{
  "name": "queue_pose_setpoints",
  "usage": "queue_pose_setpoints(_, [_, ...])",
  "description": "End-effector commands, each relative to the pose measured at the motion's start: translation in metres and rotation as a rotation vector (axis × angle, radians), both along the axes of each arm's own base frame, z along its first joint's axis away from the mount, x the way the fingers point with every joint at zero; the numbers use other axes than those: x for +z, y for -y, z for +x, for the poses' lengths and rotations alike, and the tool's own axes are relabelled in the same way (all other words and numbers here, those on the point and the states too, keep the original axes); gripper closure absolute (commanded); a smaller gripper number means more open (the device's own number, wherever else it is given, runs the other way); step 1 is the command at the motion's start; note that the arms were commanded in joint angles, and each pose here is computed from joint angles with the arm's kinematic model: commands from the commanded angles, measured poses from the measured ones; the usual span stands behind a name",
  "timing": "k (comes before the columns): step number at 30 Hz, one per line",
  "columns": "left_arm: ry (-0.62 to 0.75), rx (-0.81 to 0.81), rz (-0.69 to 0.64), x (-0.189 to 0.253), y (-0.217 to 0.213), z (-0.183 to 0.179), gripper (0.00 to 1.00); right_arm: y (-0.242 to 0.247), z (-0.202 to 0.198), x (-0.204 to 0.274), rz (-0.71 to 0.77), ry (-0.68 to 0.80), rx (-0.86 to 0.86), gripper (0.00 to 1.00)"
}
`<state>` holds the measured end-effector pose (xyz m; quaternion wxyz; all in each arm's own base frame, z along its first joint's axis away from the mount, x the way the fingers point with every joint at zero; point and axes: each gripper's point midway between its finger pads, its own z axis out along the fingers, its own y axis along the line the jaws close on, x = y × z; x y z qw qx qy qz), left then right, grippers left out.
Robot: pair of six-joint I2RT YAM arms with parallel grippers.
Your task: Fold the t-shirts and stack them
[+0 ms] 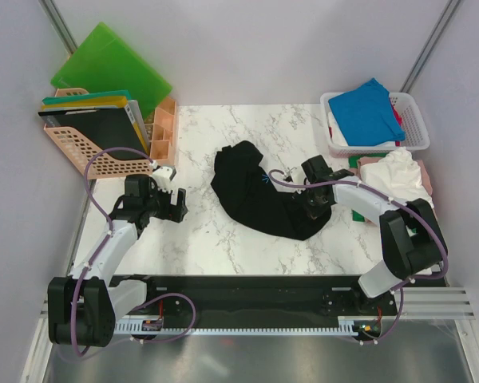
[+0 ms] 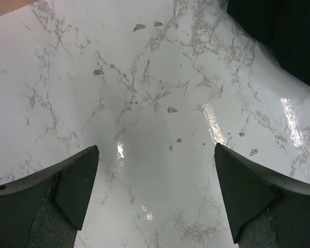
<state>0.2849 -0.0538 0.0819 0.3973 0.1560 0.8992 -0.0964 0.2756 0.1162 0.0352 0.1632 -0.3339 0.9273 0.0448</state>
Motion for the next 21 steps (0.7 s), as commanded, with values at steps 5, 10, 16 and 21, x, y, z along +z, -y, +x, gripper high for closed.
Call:
queue_pose_setpoints(5, [0.041, -0.035, 0.012, 0.013, 0.002, 0.008, 0.00, -0.005, 0.035, 0.094, 0.041, 0.229, 0.018, 1.00])
queue_pose_setpoints(10, [0.032, -0.035, 0.014, 0.011, 0.002, 0.009, 0.00, -0.011, 0.062, 0.236, 0.147, 0.549, -0.010, 1.00])
queue_pose_setpoints(16, [0.032, -0.040, 0.011, 0.011, 0.003, 0.009, 0.00, -0.021, 0.066, 0.362, 0.314, 0.816, -0.024, 1.00])
queue_pose_setpoints(21, [0.030, -0.039, 0.014, 0.010, 0.002, 0.009, 0.00, -0.028, 0.066, 0.427, 0.428, 0.936, -0.038, 1.00])
